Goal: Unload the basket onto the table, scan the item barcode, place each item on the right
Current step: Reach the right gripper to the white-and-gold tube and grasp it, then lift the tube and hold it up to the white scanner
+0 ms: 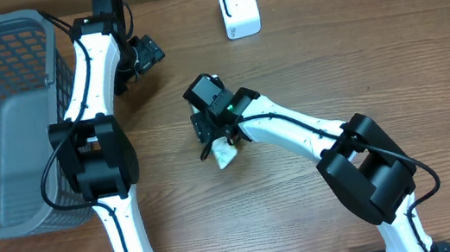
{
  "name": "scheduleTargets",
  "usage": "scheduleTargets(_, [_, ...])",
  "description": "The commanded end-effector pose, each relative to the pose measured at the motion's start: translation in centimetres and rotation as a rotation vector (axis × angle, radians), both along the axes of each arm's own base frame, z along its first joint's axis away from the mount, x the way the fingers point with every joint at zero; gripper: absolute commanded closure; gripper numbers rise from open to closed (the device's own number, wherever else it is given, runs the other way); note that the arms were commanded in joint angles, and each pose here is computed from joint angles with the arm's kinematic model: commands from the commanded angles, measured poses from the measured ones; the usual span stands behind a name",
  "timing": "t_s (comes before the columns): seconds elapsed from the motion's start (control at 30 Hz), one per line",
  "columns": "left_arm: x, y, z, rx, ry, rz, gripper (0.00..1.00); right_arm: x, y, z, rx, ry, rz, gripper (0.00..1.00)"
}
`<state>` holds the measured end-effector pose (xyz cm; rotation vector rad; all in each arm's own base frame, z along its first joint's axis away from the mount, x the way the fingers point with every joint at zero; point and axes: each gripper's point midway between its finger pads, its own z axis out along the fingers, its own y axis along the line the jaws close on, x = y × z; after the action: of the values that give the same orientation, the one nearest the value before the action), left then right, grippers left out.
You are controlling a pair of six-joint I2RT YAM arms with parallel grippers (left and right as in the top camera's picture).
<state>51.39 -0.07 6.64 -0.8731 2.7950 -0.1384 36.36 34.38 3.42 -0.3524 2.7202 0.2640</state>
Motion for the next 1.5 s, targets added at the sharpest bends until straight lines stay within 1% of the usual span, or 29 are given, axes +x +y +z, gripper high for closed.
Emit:
scheduleTargets(0.0, [0.0, 0.0, 0.8, 0.006, -0.015, 0.015, 0.0, 1.8, -3.0, 0.1, -0.122, -0.083, -0.083, 0.38])
scheduleTargets(0.03, [0.0, 0.0, 0.8, 0.006, -0.015, 0.015, 0.0, 2.0, -4.1, -0.1, -0.136, -0.068, -0.114, 0.48])
scheduleTargets(0.07, [0.0, 0.0, 0.8, 0.006, -0.015, 0.015, 0.0, 2.3, -5.2, -0.3, -0.131, -0.044, -0.18, 0.62])
scheduleTargets(0.13, [0.0, 0.1, 0.8, 0.007, -0.015, 0.016, 0.01, 2.4, -6.1, -0.5, -0.141, -0.025, -0.206, 0.68])
scheduleTargets(0.3, [0.0, 0.0, 0.8, 0.006, -0.015, 0.015, 0.0, 1.8, -6.2, 0.9, -0.101, 0.06, -0.197, 0.71])
scheduleTargets(0.33, [0.0, 0.1, 0.8, 0.006, -0.015, 0.016, 0.0, 1.9, -6.6, 1.5, -0.11, 0.063, -0.203, 0.64])
scheduleTargets(0.37, [0.0, 0.0, 0.8, 0.006, -0.015, 0.015, 0.0, 2.0, -6.9, 2.4, -0.118, 0.064, -0.209, 0.54])
scheduleTargets(0.4, [0.0, 0.0, 0.8, 0.006, -0.015, 0.015, 0.0, 2.0, -7.0, 2.7, -0.119, 0.065, -0.209, 0.51])
scheduleTargets(0.43, [0.0, 0.0, 0.8, 0.006, -0.015, 0.015, 0.0, 2.2, -7.1, 3.9, -0.134, 0.058, -0.173, 0.44])
scheduleTargets(0.5, [0.0, 0.0, 0.8, 0.006, -0.015, 0.015, 0.0, 2.3, -7.0, 5.2, -0.157, 0.04, -0.093, 0.39])
scheduleTargets(0.53, [0.0, 0.0, 0.8, 0.006, -0.015, 0.015, 0.0, 2.5, -6.9, 5.6, -0.163, 0.031, -0.066, 0.38])
scheduleTargets(0.57, [0.0, 0.0, 0.8, 0.006, -0.015, 0.015, 0.0, 2.8, -6.6, 6.1, -0.166, 0.012, -0.03, 0.39])
scheduleTargets(0.6, [0.0, 0.0, 0.8, 0.006, -0.015, 0.015, 0.0, 3.0, -6.4, 6.2, -0.168, -0.002, -0.003, 0.44])
scheduleTargets(0.63, [0.0, 0.0, 0.8, 0.006, -0.015, 0.015, 0.0, 3.1, -6.1, 6.2, -0.169, -0.014, 0.02, 0.52])
scheduleTargets(0.67, [0.0, 0.0, 0.8, 0.006, -0.015, 0.015, 0.0, 3.3, -5.9, 6.1, -0.176, -0.026, 0.05, 0.58])
scheduleTargets(0.7, [0.0, 0.0, 0.8, 0.006, -0.015, 0.015, 0.0, 3.4, -5.9, 5.8, -0.182, -0.034, 0.073, 0.62])
scheduleTargets(0.83, [0.0, 0.0, 0.8, 0.006, -0.015, 0.015, 0.0, 3.7, -5.8, 3.4, -0.186, -0.032, 0.075, 0.63])
scheduleTargets(0.9, [0.0, 0.0, 0.8, 0.006, -0.015, 0.015, 0.0, 3.7, -5.8, 1.7, -0.2, -0.02, 0.075, 0.62])
scheduleTargets(1.0, [0.0, 0.0, 0.8, 0.006, -0.015, 0.015, 0.0, 3.8, -6.3, 0.7, -0.235, -0.013, 0.068, 0.58])
scheduleTargets(1.07, [0.0, 0.0, 0.8, 0.006, -0.015, 0.015, 0.0, 3.7, -7.0, 0.4, -0.272, -0.011, 0.06, 0.58])
scheduleTargets(1.13, [0.0, 0.0, 0.8, 0.006, -0.015, 0.015, 0.0, 3.4, -7.2, 0.2, -0.28, 0.004, 0.058, 0.62])
scheduleTargets(1.17, [0.0, 0.0, 0.8, 0.006, -0.015, 0.015, 0.0, 3.3, -7.4, 0.1, -0.286, 0.011, 0.059, 0.68])
scheduleTargets(1.2, [0.0, 0.0, 0.8, 0.006, -0.015, 0.015, 0.0, 3.1, -7.5, 0.0, -0.291, 0.017, 0.059, 0.72])
scheduleTargets(1.37, [0.0, 0.0, 0.8, 0.006, -0.015, 0.015, 0.0, 3.1, -7.5, -0.3, -0.296, 0.023, 0.06, 0.72])
scheduleTargets(1.47, [0.0, 0.0, 0.8, 0.006, -0.015, 0.015, 0.0, 3.1, -7.6, -1.5, -0.306, 0.036, 0.062, 0.72])
